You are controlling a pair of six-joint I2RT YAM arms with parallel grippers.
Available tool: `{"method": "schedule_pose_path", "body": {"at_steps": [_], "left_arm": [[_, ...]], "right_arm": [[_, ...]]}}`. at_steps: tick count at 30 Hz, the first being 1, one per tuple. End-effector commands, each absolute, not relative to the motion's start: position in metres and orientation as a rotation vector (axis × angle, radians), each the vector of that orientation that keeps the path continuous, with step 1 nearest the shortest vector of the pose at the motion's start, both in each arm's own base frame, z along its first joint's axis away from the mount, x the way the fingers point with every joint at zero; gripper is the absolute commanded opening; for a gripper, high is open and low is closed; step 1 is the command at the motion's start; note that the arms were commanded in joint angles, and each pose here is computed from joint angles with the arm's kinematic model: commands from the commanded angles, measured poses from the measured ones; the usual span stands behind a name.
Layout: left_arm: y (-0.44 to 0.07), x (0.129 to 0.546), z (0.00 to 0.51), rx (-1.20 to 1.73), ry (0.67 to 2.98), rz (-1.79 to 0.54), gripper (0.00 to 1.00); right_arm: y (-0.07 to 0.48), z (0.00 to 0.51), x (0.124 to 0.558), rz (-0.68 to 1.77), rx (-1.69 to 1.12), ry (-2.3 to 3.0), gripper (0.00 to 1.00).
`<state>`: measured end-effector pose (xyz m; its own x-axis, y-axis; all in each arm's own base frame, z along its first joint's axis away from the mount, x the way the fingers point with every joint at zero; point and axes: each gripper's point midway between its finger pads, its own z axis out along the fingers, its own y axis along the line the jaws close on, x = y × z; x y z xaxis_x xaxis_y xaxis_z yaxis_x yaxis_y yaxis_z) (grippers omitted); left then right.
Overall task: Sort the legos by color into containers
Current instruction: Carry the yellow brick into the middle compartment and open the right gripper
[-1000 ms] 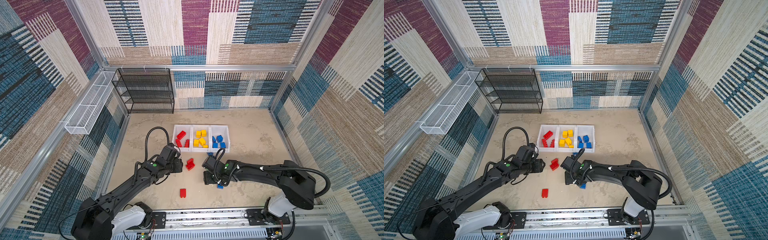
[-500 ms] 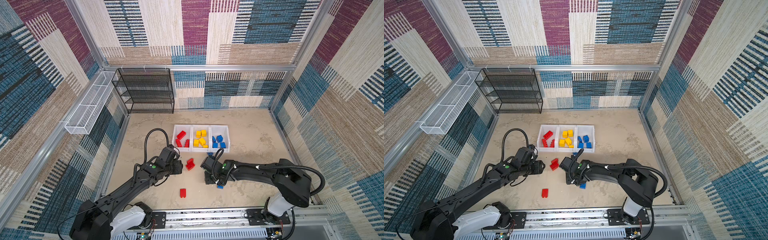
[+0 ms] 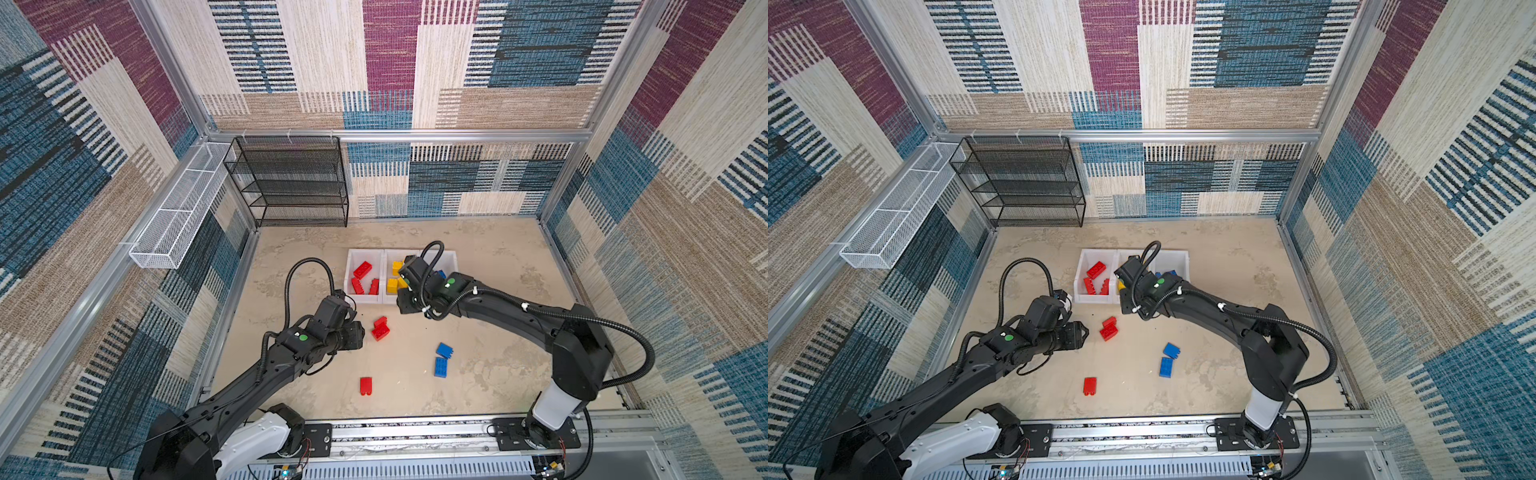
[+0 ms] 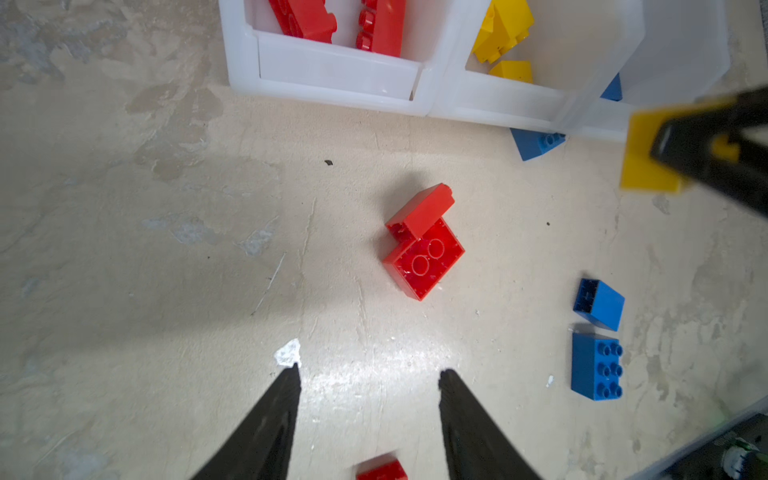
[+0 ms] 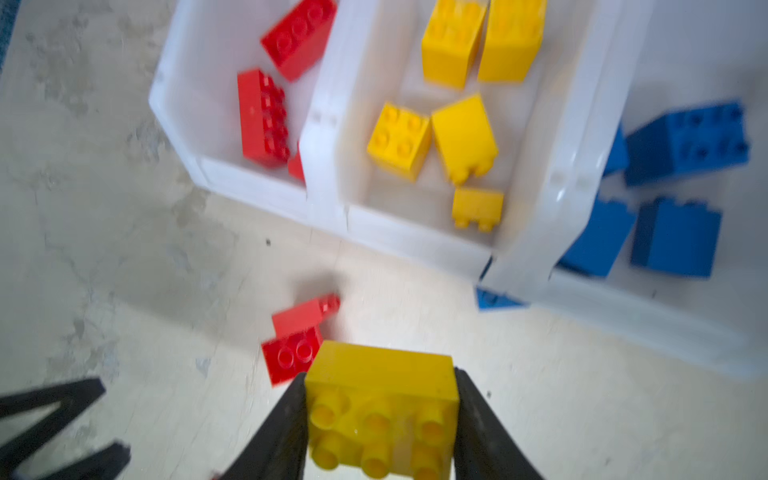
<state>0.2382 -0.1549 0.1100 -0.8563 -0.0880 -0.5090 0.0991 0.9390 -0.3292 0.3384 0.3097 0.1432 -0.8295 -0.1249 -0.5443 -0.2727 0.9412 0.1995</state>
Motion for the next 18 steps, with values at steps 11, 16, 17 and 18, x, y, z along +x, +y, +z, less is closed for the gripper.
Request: {"method": "schedule_pose_path", "body": {"at_steps": [11,16,17,18], "left_arm": [[-0.143,0.215,0.098,-0.062,2.588,-0.495,0.58],[-0.144,0.216,0.096,-0.066,2.587,-0.503,0.58],[-0.145,0.216,0.096,-0.061,2.592,-0.503,0.58],[-0.145,0.216,0.096,-0.061,2.594,-0.506,0.58]], "right_arm": [[0.315,0.125,0.44,0.324,-0.35,2.495,0.45],[0.309,0.117,0.441,0.319,-0.339,2.514,0.49],[0.308,0.117,0.441,0.319,-0.338,2.514,0.51],[0.308,0.118,0.442,0.319,-0.338,2.513,0.54]]}}
